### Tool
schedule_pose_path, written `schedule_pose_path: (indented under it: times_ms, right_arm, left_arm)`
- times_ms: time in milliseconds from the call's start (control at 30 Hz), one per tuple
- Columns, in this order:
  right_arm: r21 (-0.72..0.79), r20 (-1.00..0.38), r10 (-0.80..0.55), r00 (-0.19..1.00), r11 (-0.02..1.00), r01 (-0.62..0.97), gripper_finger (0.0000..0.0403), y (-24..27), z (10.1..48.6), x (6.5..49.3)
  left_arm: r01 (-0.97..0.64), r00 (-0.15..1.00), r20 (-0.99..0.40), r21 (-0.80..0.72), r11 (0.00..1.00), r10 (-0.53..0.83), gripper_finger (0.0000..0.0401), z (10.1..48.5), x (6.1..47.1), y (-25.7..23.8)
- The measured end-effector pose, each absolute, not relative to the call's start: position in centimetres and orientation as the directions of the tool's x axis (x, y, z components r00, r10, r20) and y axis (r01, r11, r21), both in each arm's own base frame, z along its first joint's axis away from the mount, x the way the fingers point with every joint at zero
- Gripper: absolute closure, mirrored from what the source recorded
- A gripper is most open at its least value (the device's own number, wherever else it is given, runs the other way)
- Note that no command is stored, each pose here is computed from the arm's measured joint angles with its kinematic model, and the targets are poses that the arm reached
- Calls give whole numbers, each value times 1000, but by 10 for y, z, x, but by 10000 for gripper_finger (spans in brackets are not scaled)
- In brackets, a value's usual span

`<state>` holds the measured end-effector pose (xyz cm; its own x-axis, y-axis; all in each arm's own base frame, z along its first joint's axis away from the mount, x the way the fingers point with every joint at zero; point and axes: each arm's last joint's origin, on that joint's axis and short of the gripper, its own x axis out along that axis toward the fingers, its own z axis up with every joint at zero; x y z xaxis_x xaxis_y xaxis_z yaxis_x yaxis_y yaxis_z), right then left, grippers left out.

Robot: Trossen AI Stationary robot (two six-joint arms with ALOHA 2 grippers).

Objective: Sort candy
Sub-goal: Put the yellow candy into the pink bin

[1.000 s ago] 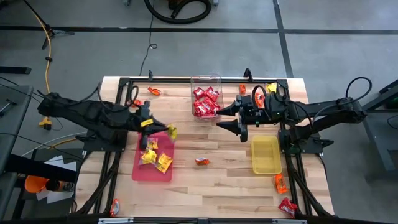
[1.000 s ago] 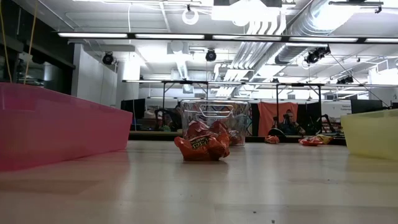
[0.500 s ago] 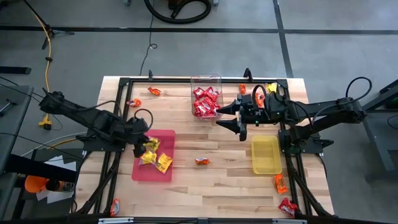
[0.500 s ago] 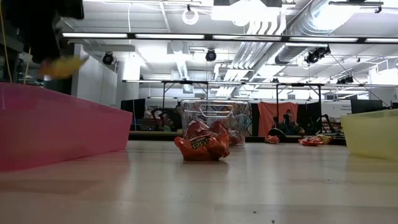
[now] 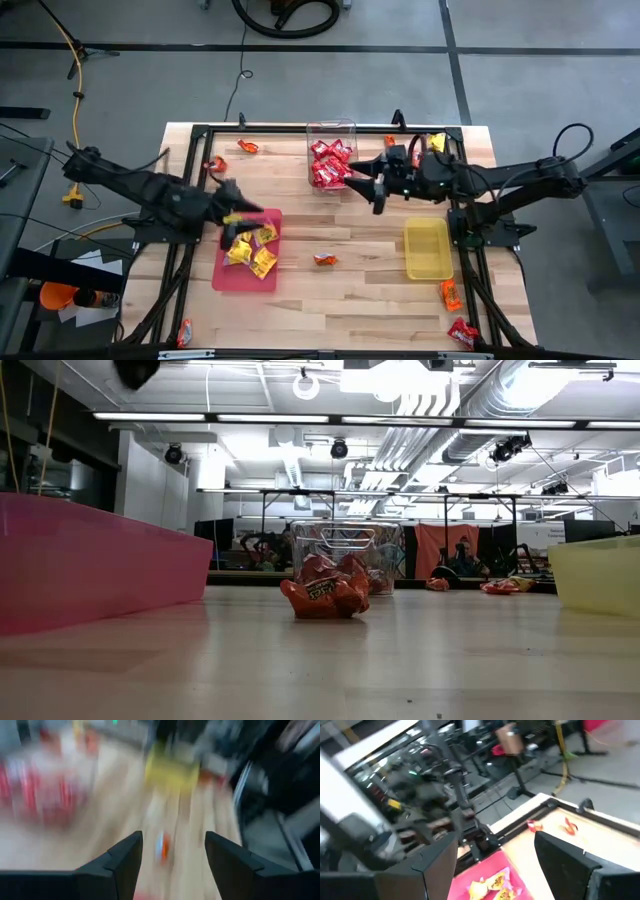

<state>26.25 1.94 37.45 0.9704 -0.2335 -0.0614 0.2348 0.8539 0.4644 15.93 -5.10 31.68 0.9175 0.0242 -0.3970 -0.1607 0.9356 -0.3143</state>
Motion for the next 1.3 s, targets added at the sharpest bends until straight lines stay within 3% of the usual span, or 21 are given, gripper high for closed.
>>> schedule_pose_path:
  times_ms: [133, 300, 433, 533, 700, 900, 1167, 1300]
  right_arm:
    - [536, -117, -300, 947, 783, 314, 143, 15, 361, 278]
    - [476, -279, -465, 840, 693, 542, 143, -9, 366, 297]
    - [240, -526, -637, 563, 524, 817, 143, -53, 369, 296]
    - [80, -659, -682, 317, 355, 931, 143, -95, 361, 283]
    - [-60, -809, -588, 25, 125, 990, 143, -171, 322, 246]
    - [-63, -922, -372, -105, -123, 990, 143, -247, 259, 187]
    - [-108, -955, -243, -172, -257, 960, 144, -301, 206, 142]
    - [-156, -933, -263, -244, -314, 937, 143, -312, 192, 147]
  left_arm:
    - [-157, 973, -202, -213, 964, 114, 197, 338, 161, -40]
    - [-153, 987, -68, -203, 967, 142, 197, 336, 171, -20]
    - [-75, 994, 49, -294, 953, 93, 197, 318, 183, -6]
    - [-85, 990, 68, -391, 917, 121, 197, 302, 188, 3]
    - [-96, 989, 57, -471, 877, 138, 197, 292, 189, 7]
    - [-123, 984, 56, -474, 872, 169, 197, 291, 189, 8]
    - [-263, 944, 53, -480, 837, 327, 197, 291, 187, 18]
    - [-293, 932, 49, -480, 827, 359, 197, 291, 187, 23]
